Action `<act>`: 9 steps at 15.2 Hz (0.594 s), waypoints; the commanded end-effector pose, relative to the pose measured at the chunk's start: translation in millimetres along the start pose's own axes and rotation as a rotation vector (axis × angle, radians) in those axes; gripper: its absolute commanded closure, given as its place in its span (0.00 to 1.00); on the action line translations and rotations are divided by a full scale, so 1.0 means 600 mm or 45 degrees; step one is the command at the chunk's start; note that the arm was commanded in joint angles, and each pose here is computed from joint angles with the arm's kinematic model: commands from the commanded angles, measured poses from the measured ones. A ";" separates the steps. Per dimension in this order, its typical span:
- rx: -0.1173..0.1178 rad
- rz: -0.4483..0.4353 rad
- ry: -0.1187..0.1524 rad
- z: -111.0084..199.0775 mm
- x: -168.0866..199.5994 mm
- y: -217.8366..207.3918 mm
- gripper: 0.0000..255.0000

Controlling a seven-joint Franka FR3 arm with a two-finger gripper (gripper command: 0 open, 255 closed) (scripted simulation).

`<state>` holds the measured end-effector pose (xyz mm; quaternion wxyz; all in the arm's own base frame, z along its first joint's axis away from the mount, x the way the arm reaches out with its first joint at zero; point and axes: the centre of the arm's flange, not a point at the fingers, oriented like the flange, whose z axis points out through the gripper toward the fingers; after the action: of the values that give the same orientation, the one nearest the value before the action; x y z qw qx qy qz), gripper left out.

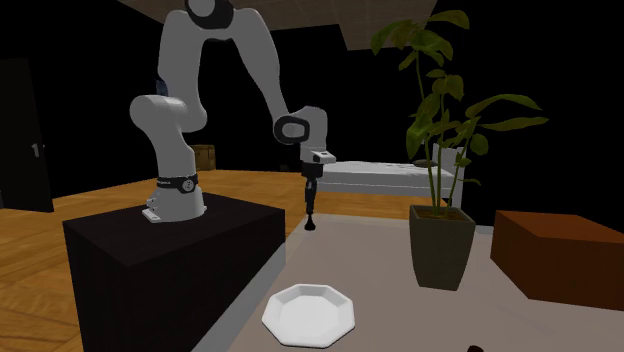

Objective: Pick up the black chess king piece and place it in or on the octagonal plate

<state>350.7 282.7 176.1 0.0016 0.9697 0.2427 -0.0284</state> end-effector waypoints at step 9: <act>0.000 0.000 -0.001 -0.048 0.010 0.109 1.00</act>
<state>379.2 238.0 201.7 0.0016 0.9699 0.2419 -0.0284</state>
